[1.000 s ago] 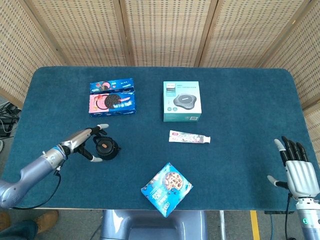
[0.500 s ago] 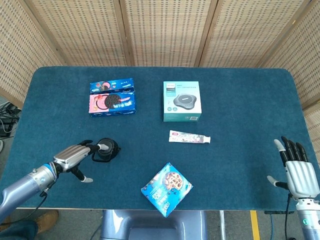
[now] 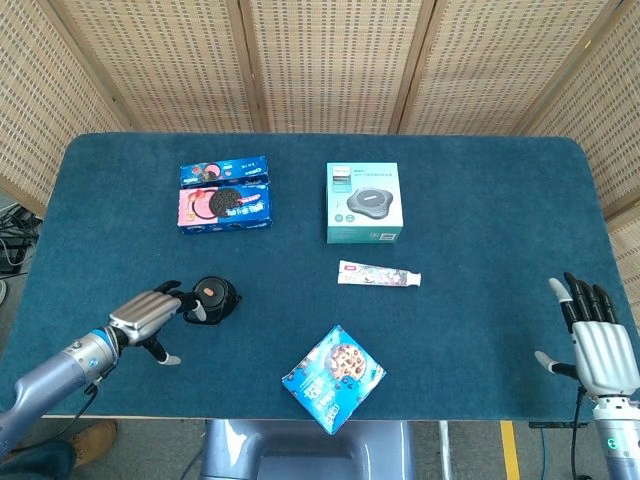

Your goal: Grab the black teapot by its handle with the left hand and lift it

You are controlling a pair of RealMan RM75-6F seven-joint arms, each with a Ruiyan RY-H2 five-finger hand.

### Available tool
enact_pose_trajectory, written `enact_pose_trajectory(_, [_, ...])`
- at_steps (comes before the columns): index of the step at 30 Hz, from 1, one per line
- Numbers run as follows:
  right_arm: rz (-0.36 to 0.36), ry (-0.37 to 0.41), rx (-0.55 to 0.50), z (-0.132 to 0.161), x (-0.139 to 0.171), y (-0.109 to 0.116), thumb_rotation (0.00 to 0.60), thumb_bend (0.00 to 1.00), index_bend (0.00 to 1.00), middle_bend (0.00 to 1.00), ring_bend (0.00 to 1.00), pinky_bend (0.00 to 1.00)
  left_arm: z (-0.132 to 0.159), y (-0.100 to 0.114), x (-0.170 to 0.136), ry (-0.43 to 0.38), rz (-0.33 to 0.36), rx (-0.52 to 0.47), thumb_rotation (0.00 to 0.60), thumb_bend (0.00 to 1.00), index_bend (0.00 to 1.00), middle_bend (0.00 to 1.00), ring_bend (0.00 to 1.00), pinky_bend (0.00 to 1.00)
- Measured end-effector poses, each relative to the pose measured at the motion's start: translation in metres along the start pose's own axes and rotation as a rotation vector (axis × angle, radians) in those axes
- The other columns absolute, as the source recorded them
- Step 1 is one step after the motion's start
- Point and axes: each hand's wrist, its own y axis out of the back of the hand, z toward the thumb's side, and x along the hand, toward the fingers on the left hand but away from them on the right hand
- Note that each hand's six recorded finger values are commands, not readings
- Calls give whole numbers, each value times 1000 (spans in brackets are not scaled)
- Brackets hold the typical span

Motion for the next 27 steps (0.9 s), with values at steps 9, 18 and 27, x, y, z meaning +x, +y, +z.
enact_pose_trajectory(9, [2, 1, 0, 1, 0, 0, 600, 0, 0, 0, 0, 0, -1, -3, 9, 37, -15, -24, 600, 0, 262, 211, 208, 0])
enact_pose_trajectory(18, [1, 0, -2, 0, 0, 0, 600, 0, 0, 0, 0, 0, 5, -5, 19, 71, -50, -46, 600, 0, 233, 210, 209, 0])
enact_pose_trajectory(27, [0, 0, -4, 0, 0, 0, 600, 0, 0, 0, 0, 0, 14, -11, 26, 106, -101, -59, 600, 0, 233, 211, 211, 0])
